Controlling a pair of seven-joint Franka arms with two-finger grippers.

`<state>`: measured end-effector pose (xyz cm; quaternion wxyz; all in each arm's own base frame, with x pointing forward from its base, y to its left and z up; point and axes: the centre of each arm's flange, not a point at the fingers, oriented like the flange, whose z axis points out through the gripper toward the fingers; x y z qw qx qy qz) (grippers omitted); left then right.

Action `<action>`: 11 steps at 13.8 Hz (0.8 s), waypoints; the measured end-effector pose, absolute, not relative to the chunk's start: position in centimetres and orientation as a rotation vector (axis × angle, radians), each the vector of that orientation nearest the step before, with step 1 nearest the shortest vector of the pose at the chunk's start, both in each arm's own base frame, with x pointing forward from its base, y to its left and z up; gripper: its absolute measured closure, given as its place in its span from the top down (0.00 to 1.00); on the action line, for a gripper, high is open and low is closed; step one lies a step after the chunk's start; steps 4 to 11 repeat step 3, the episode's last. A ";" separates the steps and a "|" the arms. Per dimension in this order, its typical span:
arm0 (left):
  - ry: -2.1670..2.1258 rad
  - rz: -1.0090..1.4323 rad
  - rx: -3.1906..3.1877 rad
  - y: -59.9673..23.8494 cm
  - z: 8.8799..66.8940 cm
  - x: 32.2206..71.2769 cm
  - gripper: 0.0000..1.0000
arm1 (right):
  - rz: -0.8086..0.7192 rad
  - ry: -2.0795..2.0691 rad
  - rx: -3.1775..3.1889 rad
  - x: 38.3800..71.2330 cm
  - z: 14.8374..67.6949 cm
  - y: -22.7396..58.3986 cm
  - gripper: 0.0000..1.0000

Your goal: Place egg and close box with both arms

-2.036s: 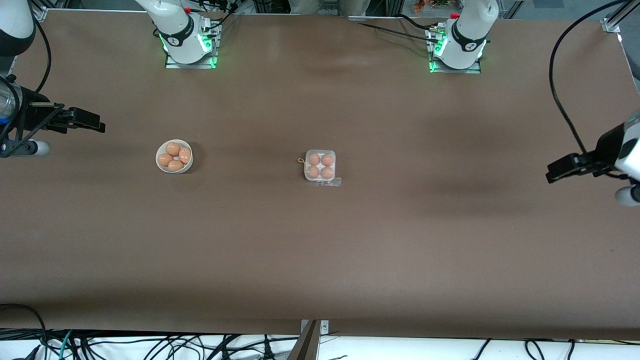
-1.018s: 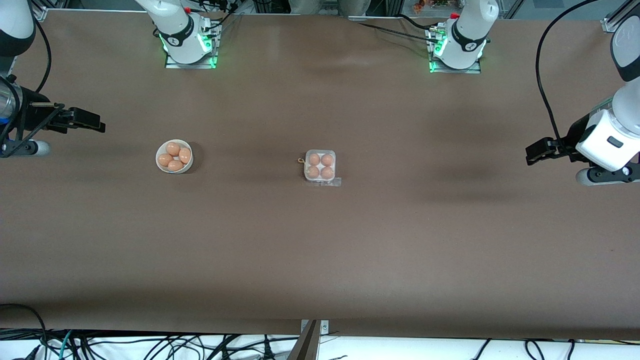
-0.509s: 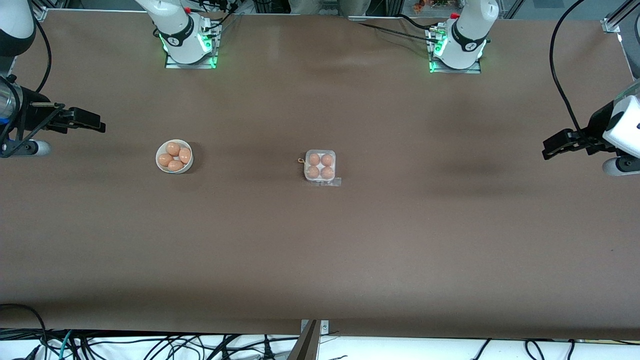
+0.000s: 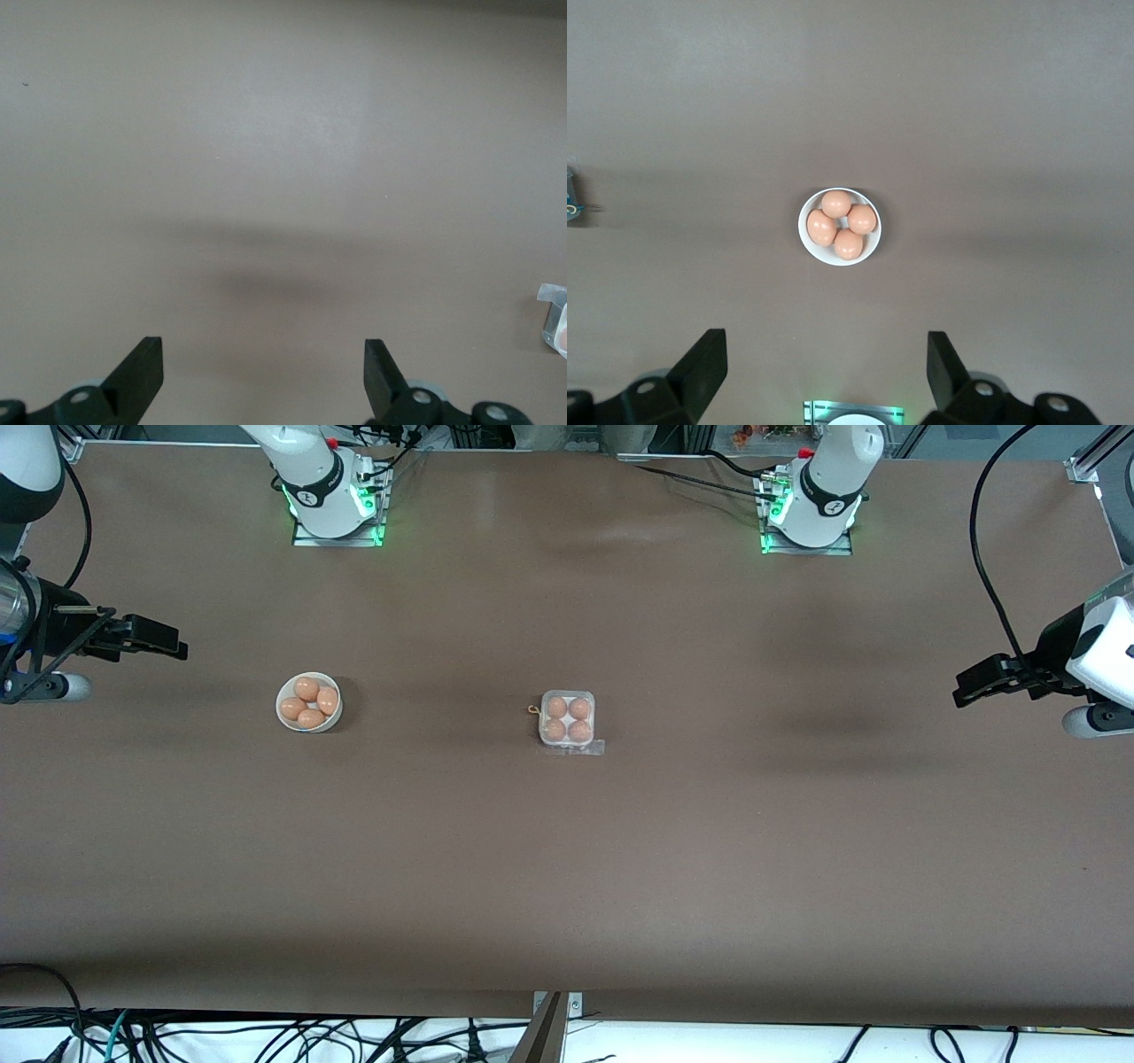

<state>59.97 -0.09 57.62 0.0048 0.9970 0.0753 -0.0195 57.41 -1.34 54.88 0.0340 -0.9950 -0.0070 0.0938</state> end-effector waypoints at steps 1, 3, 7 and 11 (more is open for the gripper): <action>0.236 -0.062 3.122 -0.1 57.6 60.0 1.00 | 0.287 -0.025 -3.060 57.4 54.9 -1.2 1.00; 0.236 -0.065 3.122 -0.1 57.5 60.0 1.00 | 0.277 -0.035 -3.061 57.5 55.2 -0.9 1.00; 0.236 -0.065 3.122 -0.1 57.5 60.0 1.00 | 0.277 -0.035 -3.061 57.5 55.2 -0.9 1.00; 0.236 -0.065 3.122 -0.1 57.5 60.0 1.00 | 0.277 -0.035 -3.061 57.5 55.2 -0.9 1.00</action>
